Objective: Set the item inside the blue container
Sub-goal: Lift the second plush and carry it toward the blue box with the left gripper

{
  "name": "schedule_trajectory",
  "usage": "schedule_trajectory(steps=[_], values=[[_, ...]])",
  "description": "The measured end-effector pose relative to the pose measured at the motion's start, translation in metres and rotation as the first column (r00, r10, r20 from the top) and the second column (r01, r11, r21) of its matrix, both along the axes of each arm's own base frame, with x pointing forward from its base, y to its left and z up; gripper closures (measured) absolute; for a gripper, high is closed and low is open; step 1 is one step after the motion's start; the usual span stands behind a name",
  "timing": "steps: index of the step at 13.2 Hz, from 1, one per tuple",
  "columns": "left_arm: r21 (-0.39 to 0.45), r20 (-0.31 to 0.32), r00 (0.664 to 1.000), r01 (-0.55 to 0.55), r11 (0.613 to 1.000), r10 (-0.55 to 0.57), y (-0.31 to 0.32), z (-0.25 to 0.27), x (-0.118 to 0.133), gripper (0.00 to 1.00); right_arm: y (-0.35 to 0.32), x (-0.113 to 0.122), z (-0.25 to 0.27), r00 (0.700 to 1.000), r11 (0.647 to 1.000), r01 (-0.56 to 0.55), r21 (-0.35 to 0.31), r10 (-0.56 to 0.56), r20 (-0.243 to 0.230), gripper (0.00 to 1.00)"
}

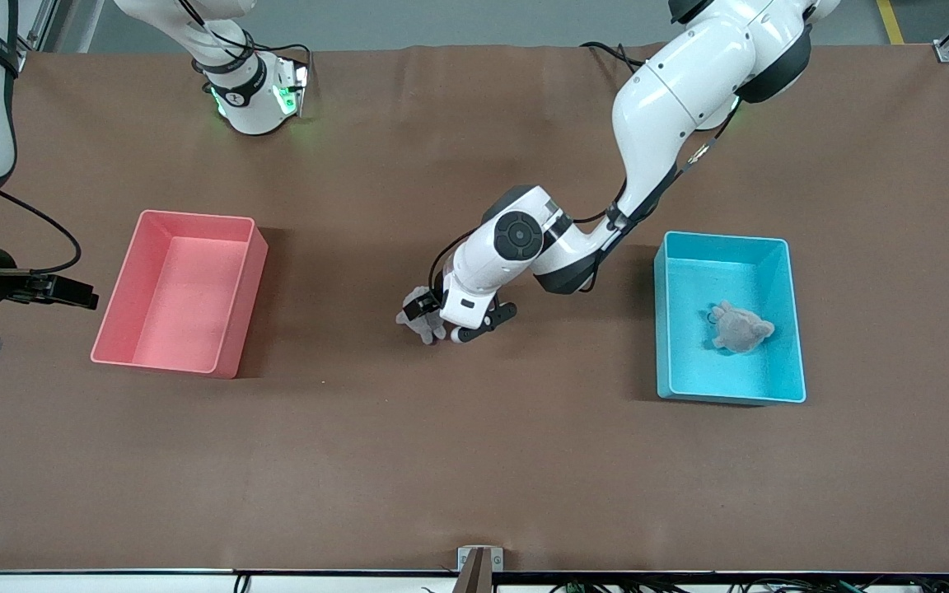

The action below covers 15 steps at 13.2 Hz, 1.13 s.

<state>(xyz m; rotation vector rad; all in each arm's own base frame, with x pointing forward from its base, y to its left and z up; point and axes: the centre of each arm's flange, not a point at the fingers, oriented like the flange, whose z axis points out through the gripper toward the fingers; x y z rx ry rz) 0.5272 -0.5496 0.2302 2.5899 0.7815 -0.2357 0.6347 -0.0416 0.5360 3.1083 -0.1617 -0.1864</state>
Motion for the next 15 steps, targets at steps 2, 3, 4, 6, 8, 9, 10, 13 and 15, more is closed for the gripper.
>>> schedule_trajectory(steps=[2, 3, 4, 6, 8, 9, 10, 13, 15], values=[[-0.002, -0.028, 1.0, -0.013, 1.0, 0.013, -0.001, -0.014, -0.002, 0.03, -0.008, -0.002, -0.002, 1.0, 1.0, 0.013, 0.0, -0.013, -0.015, 0.0], [0.0, -0.038, 0.999, -0.014, 1.0, 0.014, -0.002, -0.02, -0.005, 0.03, -0.012, -0.003, -0.003, 1.0, 1.0, 0.02, -0.001, -0.02, -0.022, 0.0], [0.002, -0.051, 0.999, -0.013, 1.0, 0.013, -0.004, -0.027, -0.008, 0.03, -0.015, -0.004, -0.003, 0.999, 1.0, 0.024, 0.0, -0.024, -0.027, 0.0], [0.006, -0.077, 0.997, -0.005, 1.0, 0.006, -0.011, -0.041, -0.019, 0.03, -0.017, -0.004, -0.004, 0.999, 1.0, 0.029, 0.0, -0.028, -0.033, 0.0], [0.005, -0.086, 0.996, 0.007, 1.0, -0.007, -0.019, -0.049, -0.03, 0.15, -0.018, -0.005, -0.005, 0.999, 1.0, 0.03, 0.001, -0.03, -0.042, 0.0], [0.006, -0.088, 0.996, 0.01, 1.0, -0.01, -0.021, -0.05, -0.033, 0.16, -0.018, -0.006, -0.005, 0.998, 1.0, 0.031, 0.001, -0.031, -0.046, 0.0], [0.007, -0.088, 0.996, 0.01, 1.0, -0.009, -0.021, -0.051, -0.032, 0.24, -0.019, -0.006, -0.005, 0.998, 1.0, 0.032, 0.002, -0.031, -0.046, 0.0], [-0.001, -0.075, 0.997, 0.011, 1.0, -0.011, -0.019, -0.046, -0.026, 0.56, -0.018, -0.006, -0.005, 0.999, 0.999, 0.032, 0.009, -0.032, -0.044, 0.0], [-0.006, -0.063, 0.998, 0.016, 1.0, -0.016, -0.017, -0.043, -0.021, 0.66, -0.017, -0.006, -0.005, 0.998, 0.999, 0.032, 0.012, -0.031, -0.045, 0.0]])
